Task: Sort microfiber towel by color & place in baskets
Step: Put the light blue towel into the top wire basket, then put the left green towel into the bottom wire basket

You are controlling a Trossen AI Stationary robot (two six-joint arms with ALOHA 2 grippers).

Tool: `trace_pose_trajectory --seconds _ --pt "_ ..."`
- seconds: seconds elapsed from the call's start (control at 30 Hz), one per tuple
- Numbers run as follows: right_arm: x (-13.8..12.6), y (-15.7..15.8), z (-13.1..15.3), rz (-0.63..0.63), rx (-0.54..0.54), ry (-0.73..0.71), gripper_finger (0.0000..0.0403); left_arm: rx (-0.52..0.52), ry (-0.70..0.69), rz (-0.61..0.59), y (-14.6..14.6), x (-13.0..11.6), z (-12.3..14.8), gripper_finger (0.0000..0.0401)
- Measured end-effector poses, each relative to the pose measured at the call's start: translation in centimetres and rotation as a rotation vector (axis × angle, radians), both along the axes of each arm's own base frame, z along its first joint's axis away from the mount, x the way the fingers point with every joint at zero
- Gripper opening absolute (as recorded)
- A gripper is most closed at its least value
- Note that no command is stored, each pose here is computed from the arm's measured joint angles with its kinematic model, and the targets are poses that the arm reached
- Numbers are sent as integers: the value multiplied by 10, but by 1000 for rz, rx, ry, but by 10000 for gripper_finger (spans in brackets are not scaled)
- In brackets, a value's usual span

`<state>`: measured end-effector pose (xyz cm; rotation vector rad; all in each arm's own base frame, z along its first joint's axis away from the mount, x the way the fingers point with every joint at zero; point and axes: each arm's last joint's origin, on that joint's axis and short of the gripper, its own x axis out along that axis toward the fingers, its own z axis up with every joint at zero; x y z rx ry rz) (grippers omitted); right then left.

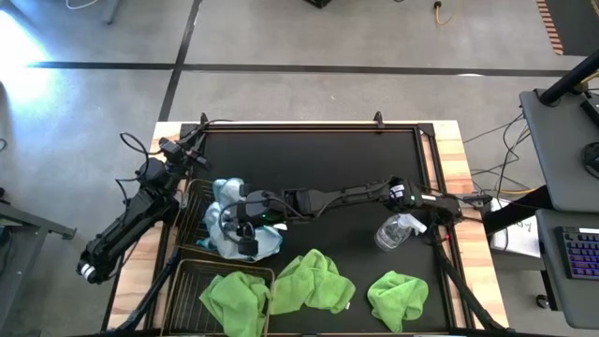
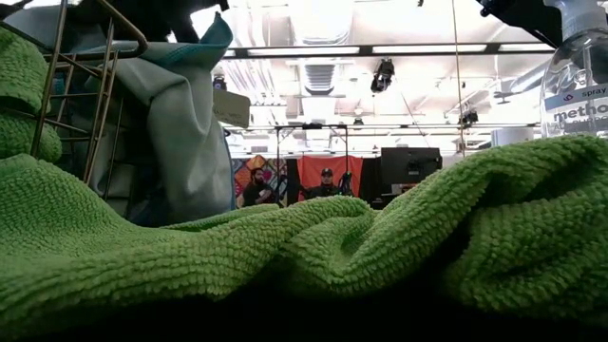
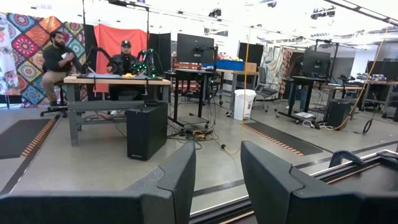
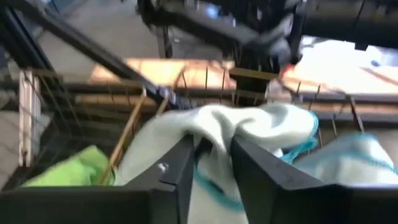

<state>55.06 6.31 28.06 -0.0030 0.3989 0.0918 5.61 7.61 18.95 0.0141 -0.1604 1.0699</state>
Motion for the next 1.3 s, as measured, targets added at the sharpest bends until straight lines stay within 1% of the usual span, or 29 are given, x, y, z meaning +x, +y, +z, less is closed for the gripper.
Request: trace_pose_trajectory --seconds 0.2,0.3,0.4,0.53,0.63,0.77,0.83,0.9,0.97,1.1,1.23,1.3 --pt "-10 -1 -4 -2 -14 137 150 0 0 0 0 0 0 113" --pt "-14 -1 -4 -15 6 195 163 0 0 0 0 0 0 113" --pt "-19 1 0 -32 37 241 168 0 0 0 0 0 0 113" --pt "-33 6 11 -44 62 318 165 0 0 0 0 0 0 113" --pt "-44 11 20 -60 101 365 159 -1 0 0 0 0 0 113" --pt "-55 22 42 -12 148 330 150 0 0 0 0 0 0 113" --pt "-63 28 56 10 152 307 146 0 0 0 0 0 0 113" --pt "-70 34 63 25 148 320 142 0 0 0 0 0 0 113" --pt "-79 40 65 31 145 366 139 0 0 0 0 0 0 113" --pt "-96 54 62 9 164 507 131 0 0 0 0 0 0 113" --pt "-113 73 56 -8 176 640 126 0 0 -1 0 0 0 113" --pt "-119 84 53 -15 185 682 124 0 0 0 0 0 0 113"
